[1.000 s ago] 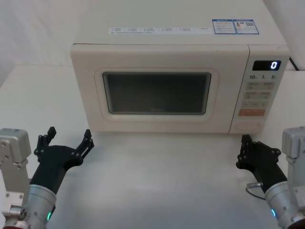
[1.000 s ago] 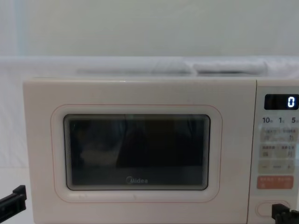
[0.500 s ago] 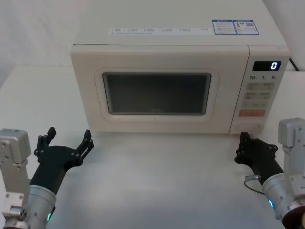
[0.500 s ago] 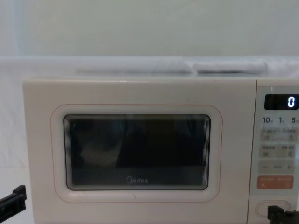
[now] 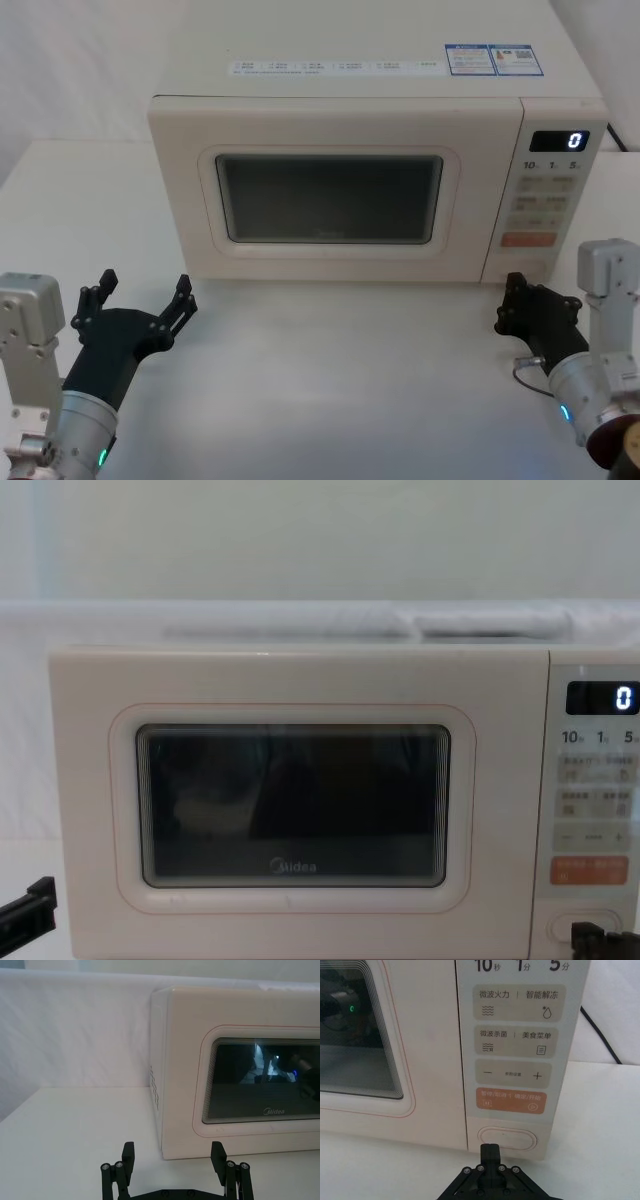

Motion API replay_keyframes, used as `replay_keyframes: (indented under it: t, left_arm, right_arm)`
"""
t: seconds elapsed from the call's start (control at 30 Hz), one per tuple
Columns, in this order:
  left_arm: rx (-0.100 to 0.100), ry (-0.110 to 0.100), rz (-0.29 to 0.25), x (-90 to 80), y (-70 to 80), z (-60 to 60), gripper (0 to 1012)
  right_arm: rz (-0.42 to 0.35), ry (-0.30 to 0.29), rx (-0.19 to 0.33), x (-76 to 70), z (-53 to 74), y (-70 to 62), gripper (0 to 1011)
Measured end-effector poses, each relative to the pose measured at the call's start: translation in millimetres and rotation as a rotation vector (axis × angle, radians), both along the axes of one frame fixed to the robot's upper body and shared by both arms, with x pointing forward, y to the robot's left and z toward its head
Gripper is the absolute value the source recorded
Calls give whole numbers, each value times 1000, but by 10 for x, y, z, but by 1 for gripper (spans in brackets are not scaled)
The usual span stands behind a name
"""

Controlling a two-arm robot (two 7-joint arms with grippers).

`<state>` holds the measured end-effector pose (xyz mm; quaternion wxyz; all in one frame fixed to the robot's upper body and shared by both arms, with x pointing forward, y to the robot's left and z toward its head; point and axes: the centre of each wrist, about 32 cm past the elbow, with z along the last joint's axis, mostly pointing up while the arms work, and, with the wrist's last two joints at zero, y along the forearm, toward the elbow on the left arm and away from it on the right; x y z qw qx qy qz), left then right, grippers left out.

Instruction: Press the button to open the microwave door with one hand; close the microwave door with the other hand.

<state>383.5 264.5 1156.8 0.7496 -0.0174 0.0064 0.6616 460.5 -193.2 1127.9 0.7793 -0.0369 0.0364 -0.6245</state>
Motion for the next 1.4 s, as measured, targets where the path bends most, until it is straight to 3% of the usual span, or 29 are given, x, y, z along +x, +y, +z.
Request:
replay_keyframes:
  t: [0.3, 1.4]
  left_arm:
    - [0, 0, 0, 0, 0, 0, 1001]
    - [0, 0, 0, 0, 0, 0, 1001]
  right_arm:
    - [-7, 1, -10, 102, -44, 7, 0]
    - [-43, -2, -16, 233, -67, -63, 0]
